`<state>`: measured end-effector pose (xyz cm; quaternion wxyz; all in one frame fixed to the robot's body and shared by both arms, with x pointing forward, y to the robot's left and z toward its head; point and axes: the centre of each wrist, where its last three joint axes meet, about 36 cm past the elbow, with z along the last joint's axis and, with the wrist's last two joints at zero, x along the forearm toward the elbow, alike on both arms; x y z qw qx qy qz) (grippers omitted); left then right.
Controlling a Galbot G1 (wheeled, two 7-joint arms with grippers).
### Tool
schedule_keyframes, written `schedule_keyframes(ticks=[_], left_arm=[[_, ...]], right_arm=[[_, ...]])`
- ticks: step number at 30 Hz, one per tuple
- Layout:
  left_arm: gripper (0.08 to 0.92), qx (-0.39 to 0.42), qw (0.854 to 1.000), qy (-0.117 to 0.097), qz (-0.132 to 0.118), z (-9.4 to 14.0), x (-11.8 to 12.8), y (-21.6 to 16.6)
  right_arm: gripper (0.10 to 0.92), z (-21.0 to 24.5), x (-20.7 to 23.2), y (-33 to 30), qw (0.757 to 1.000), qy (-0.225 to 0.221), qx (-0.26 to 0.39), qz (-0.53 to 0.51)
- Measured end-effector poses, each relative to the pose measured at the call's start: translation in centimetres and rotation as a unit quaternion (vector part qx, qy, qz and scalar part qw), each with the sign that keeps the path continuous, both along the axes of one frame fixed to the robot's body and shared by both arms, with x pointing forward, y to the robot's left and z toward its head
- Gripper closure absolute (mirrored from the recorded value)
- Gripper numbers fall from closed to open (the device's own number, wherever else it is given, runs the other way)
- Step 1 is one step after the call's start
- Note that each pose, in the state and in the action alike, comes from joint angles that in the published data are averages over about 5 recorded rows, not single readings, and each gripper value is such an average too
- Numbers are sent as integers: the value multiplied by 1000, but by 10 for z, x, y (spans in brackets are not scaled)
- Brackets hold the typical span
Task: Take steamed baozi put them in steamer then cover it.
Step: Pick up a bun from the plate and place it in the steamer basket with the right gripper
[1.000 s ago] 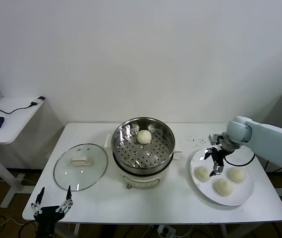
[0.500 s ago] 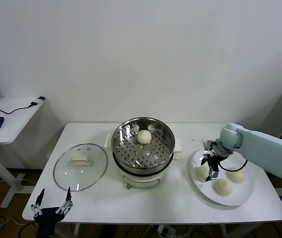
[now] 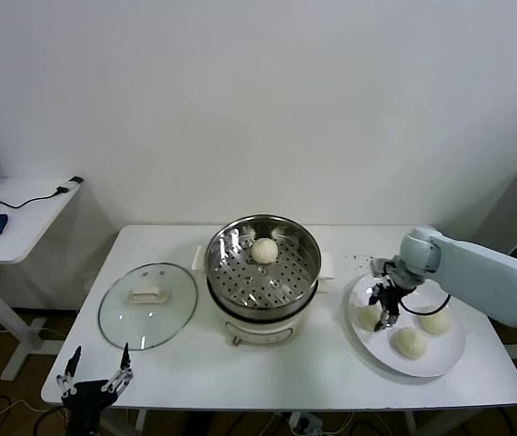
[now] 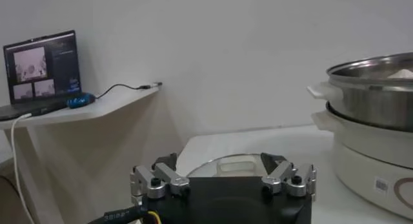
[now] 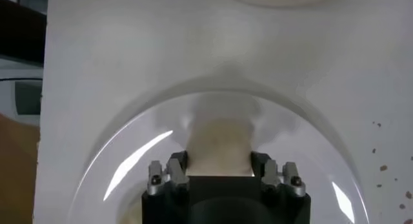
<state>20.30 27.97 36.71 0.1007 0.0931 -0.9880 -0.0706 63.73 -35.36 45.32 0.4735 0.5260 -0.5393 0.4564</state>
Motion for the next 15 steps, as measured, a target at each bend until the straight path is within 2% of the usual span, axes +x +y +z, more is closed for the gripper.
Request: schedule_keyframes(ticks=[8,15], left_arm=[[177,-4,1000,0,-3,0,0,-2],[177,-7,1000,-5,-7,2,3,-5]], right_arm=[[401,30,6,-8,1000,-13,12,-5],[403,105,32,-1,998,-48,28,0]])
